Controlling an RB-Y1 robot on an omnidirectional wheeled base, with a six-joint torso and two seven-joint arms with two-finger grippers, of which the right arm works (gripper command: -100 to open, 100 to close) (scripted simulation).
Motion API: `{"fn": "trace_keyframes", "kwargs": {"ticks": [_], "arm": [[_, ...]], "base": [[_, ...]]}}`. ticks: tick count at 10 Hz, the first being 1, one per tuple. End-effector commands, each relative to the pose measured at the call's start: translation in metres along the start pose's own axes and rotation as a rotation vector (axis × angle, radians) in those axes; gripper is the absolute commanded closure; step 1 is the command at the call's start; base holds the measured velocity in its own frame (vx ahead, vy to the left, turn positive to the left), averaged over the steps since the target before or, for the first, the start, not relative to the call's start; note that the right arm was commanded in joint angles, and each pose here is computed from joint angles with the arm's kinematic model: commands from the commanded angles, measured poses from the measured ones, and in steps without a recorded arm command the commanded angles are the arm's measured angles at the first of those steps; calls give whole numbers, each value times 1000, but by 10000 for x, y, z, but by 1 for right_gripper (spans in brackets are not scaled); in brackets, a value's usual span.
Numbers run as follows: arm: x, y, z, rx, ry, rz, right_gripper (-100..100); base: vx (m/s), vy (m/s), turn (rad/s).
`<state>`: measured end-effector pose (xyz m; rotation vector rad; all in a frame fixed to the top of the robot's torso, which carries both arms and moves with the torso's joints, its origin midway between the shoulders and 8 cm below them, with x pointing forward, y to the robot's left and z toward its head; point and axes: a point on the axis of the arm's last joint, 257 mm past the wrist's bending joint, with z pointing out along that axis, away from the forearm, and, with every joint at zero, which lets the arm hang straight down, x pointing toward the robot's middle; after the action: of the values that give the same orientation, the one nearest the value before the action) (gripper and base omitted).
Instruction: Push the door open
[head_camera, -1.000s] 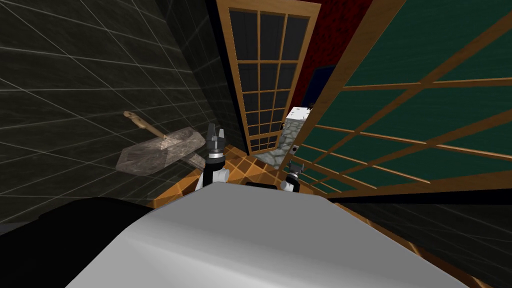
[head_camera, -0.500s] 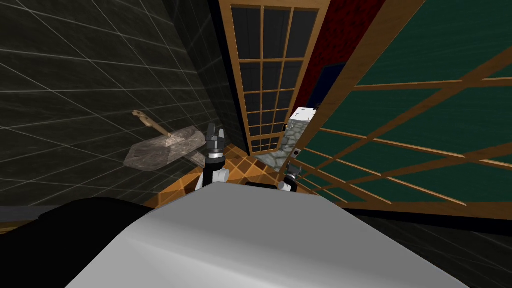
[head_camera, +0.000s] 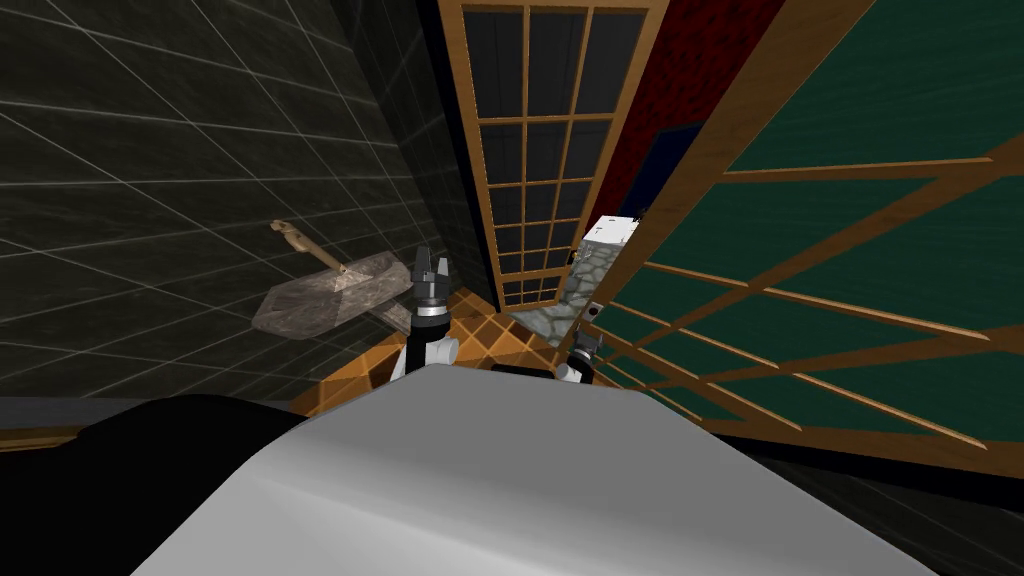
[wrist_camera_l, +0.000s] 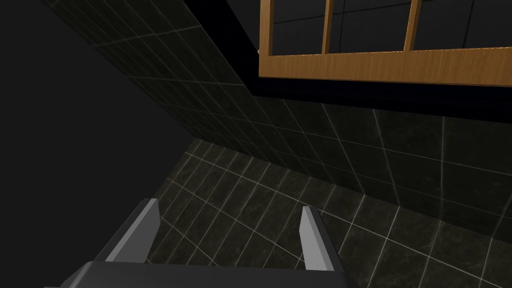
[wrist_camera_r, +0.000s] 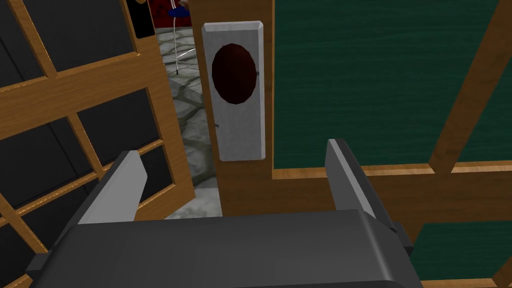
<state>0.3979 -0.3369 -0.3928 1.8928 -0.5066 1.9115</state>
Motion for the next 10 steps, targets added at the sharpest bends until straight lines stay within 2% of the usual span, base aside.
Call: {"fn": "trace_keyframes", "kwargs": {"ticks": [1, 4, 6, 7, 8, 9, 10], "arm": [[21, 138, 75, -2, 13, -23, -100], [27, 244, 128, -6, 18, -35, -100], [-2, 217, 103, -12, 8, -20, -100], [-33, 153, 59, -15, -4, -1, -100], [-11, 176, 86, -14, 3, -11, -100], [-11, 176, 86, -14, 3, -11, 100], [-11, 176, 86, -14, 3, -11, 100]], "base": [[139, -74, 24], [167, -97, 20], [193, -119, 21], [185, -99, 26], [85, -38, 6], [-18, 8, -8], [-26, 24, 44]]}}
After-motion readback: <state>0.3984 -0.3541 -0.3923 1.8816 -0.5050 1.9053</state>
